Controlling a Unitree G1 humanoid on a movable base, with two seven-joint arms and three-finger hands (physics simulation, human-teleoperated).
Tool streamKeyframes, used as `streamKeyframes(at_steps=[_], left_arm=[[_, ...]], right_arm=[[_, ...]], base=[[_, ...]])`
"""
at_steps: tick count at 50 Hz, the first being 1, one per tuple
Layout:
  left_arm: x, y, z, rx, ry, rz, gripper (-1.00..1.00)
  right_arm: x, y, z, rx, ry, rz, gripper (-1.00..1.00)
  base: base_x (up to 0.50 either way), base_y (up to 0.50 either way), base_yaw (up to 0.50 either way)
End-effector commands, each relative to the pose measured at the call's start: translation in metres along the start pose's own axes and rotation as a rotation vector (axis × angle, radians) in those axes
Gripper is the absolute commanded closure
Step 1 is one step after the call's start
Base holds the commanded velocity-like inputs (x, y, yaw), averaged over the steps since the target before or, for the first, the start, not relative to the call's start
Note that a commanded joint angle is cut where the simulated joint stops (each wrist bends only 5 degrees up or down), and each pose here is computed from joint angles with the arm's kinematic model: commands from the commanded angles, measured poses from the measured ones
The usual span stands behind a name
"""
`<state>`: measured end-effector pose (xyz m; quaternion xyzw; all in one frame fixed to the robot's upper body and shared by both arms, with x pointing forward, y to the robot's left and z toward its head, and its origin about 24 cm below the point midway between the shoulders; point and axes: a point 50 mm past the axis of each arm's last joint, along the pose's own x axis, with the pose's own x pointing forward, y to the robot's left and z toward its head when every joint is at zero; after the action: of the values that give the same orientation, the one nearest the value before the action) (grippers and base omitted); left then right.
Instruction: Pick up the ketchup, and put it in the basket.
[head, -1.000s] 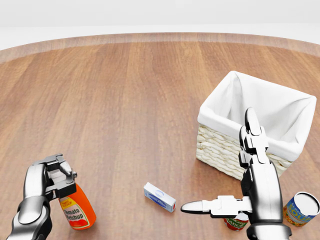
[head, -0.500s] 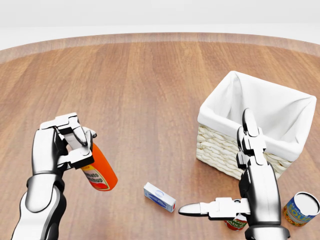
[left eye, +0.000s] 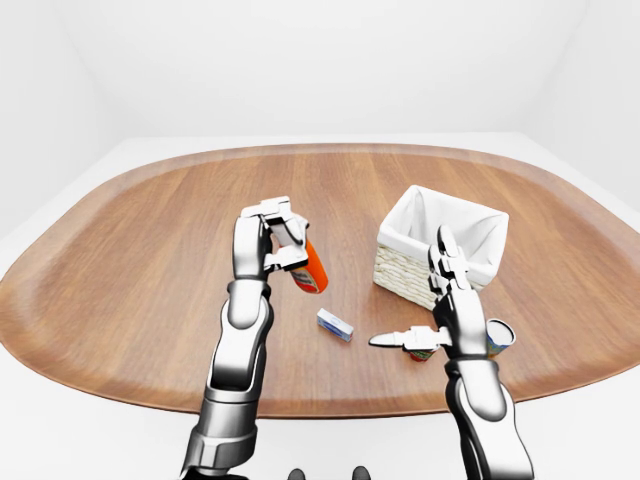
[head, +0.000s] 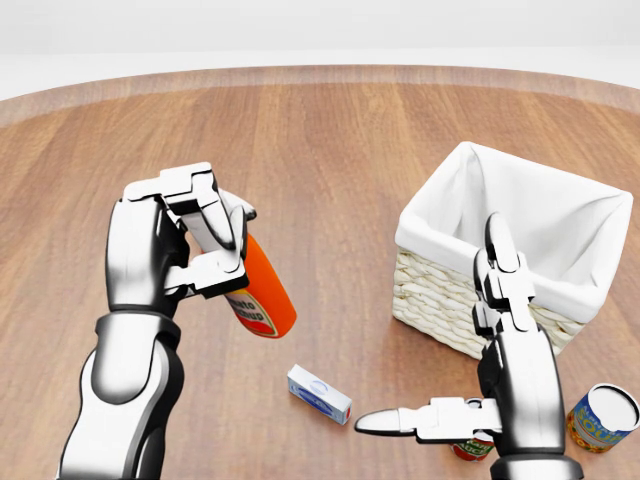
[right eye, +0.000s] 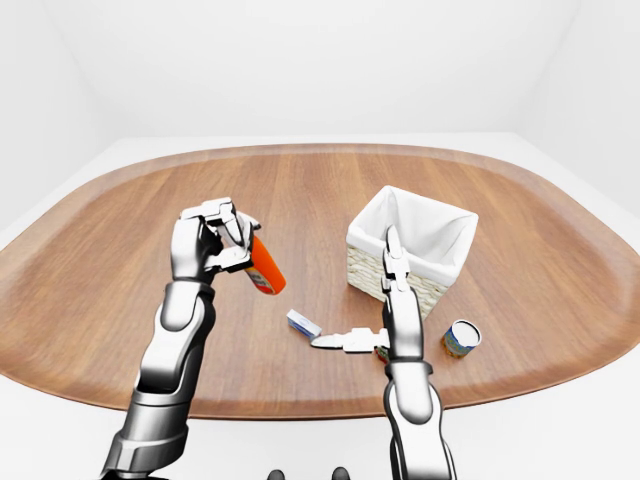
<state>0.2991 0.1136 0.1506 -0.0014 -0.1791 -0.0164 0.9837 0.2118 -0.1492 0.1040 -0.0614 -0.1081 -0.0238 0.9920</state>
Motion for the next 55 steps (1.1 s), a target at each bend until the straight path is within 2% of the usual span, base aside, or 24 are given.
streamKeyframes(at_steps=[1, 14, 32, 42, 55], left_arm=[[-0.003, -0.029, 0.020, 0.011, -0.083, -0.039, 0.92], [-0.010, -0.060, 0.021, -0.026, -0.077, -0.108, 0.92], [-0.020, -0.084, 0.024, -0.042, -0.077, -0.161, 0.92], [-0.027, -0.098, 0.042, -0.064, -0.141, -0.195, 0.91], [-0.036, -0.118, 0.050, -0.087, -0.161, -0.244, 0.91]], right_arm=[[-0.002, 0.000, 0.005, 0.006, -0.016, 0.004, -1.00], [-0.005, -0.003, 0.014, 0.015, -0.052, -0.001, -1.00], [-0.007, -0.007, 0.017, 0.022, -0.065, -0.007, -1.00], [-0.007, -0.006, 0.020, 0.027, -0.074, -0.005, -1.00], [-0.008, -0.008, 0.023, 0.030, -0.090, -0.009, -1.00]], base=[[0.00, 0.00, 0.00], [0.00, 0.00, 0.00], [0.00, 0.00, 0.00], [0.00, 0.00, 0.00], [0.00, 0.00, 0.00]])
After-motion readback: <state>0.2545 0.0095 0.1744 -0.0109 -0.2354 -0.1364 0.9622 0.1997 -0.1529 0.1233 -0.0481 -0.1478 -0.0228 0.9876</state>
